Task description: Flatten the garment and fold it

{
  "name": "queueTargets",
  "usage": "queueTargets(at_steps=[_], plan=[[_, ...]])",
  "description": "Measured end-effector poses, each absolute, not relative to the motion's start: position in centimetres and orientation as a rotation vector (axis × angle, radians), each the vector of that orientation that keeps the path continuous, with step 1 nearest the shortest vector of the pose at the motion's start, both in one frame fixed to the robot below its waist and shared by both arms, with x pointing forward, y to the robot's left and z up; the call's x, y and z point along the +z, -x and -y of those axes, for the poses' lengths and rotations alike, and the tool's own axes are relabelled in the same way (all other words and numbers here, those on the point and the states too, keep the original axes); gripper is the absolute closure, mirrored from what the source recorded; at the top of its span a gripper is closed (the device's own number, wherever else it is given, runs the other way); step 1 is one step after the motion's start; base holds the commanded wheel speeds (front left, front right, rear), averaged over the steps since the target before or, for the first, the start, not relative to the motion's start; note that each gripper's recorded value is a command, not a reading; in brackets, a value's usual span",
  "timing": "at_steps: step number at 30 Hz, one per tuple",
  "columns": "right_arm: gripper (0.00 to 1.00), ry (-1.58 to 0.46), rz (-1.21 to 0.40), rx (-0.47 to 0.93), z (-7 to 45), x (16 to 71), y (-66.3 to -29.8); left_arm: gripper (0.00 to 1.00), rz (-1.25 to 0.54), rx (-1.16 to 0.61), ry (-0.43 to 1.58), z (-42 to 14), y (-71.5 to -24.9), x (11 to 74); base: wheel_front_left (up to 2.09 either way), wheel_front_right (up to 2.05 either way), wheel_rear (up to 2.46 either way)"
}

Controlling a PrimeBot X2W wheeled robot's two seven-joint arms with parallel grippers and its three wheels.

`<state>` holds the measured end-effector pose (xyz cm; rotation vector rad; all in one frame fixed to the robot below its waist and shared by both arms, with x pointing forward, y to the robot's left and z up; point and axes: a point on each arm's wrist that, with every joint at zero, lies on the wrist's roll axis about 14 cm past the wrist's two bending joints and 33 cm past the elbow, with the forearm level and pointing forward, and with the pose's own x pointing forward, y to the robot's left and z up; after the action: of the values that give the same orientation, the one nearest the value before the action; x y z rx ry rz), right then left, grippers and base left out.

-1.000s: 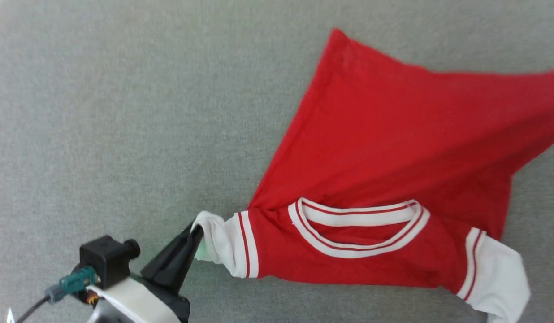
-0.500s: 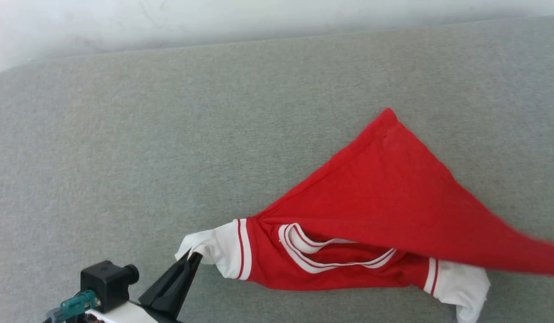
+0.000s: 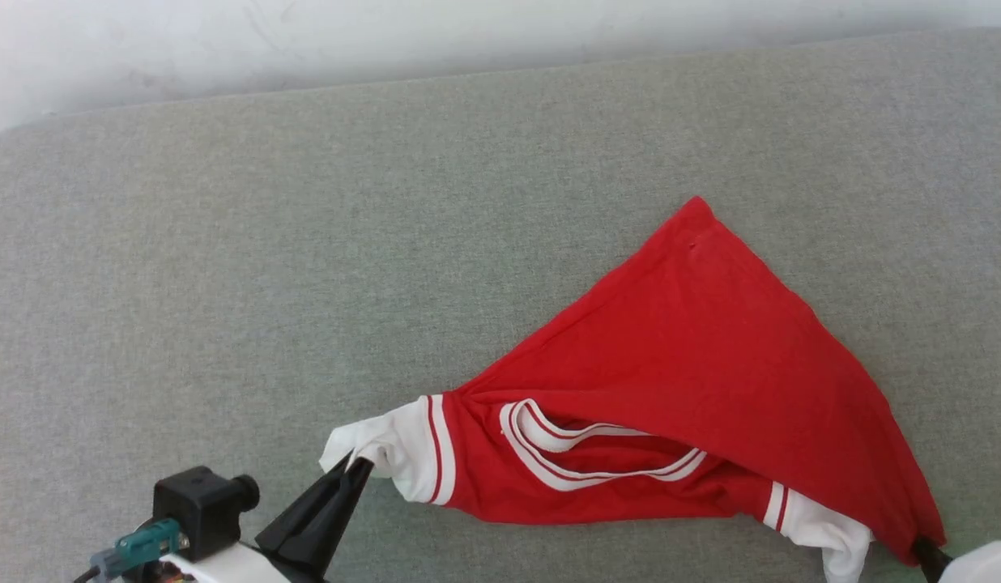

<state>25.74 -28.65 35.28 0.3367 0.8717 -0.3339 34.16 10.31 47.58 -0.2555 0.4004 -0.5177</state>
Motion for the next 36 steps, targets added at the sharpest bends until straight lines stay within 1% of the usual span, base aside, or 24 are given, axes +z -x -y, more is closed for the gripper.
queueTargets(at_steps=[3,4,5,8,10,12,15,19,22,25,29,32,36], plan=[[1.00,-0.341,-0.858,-0.336,28.6,34.7,-26.2,1.00,-0.394,-0.520,0.254,-10.3,-34.2,47.8,0.00,0.00,0.00],[0.66,-0.343,-0.849,-0.340,28.6,34.7,-26.3,1.00,-0.391,-0.521,0.255,-10.2,-34.2,47.9,0.00,0.00,0.00],[0.00,-0.344,-0.841,-0.341,28.7,34.6,-26.3,1.00,-0.389,-0.522,0.255,-10.1,-34.3,47.9,0.00,0.00,0.00],[0.00,-0.339,-0.809,-0.347,29.0,35.4,-26.7,1.00,-0.382,-0.525,0.258,-10.0,-34.3,48.1,0.00,0.00,0.00],[0.00,-0.323,-0.774,-0.330,29.1,36.9,-27.8,1.00,-0.379,-0.522,0.264,-9.9,-34.2,48.1,0.00,0.00,0.00],[0.00,-0.312,-0.733,-0.301,29.0,39.2,-29.2,1.00,-0.381,-0.518,0.270,-9.9,-34.0,48.0,0.00,0.00,0.00],[0.00,-0.240,-0.656,-0.264,29.2,43.7,-31.4,1.00,-0.388,-0.513,0.274,-9.9,-33.9,47.8,0.00,0.00,0.00],[0.00,-0.170,-0.553,-0.173,27.7,48.6,-35.7,1.00,-0.398,-0.505,0.279,-10.1,-33.9,47.4,0.00,0.00,0.00],[0.00,-0.122,-0.516,-0.084,25.5,50.4,-39.3,1.00,-0.388,-0.502,0.276,-10.2,-34.4,47.5,0.00,0.00,0.00],[0.00,-0.084,-0.508,-0.008,23.2,50.6,-42.7,1.00,-0.383,-0.505,0.280,-10.1,-35.0,47.4,0.00,0.00,0.00],[0.00,-0.025,-0.549,0.071,20.5,49.3,-46.5,1.00,-0.387,-0.504,0.279,-10.3,-35.6,47.0,0.00,0.00,0.00],[0.00,-0.008,-0.611,0.104,19.2,47.3,-48.5,1.00,-0.399,-0.492,0.280,-10.6,-36.0,46.6,0.00,0.00,0.00],[0.00,0.042,-0.704,0.128,18.3,44.4,-50.0,1.00,-0.411,-0.473,0.281,-11.1,-36.2,45.9,0.00,0.00,0.00]])
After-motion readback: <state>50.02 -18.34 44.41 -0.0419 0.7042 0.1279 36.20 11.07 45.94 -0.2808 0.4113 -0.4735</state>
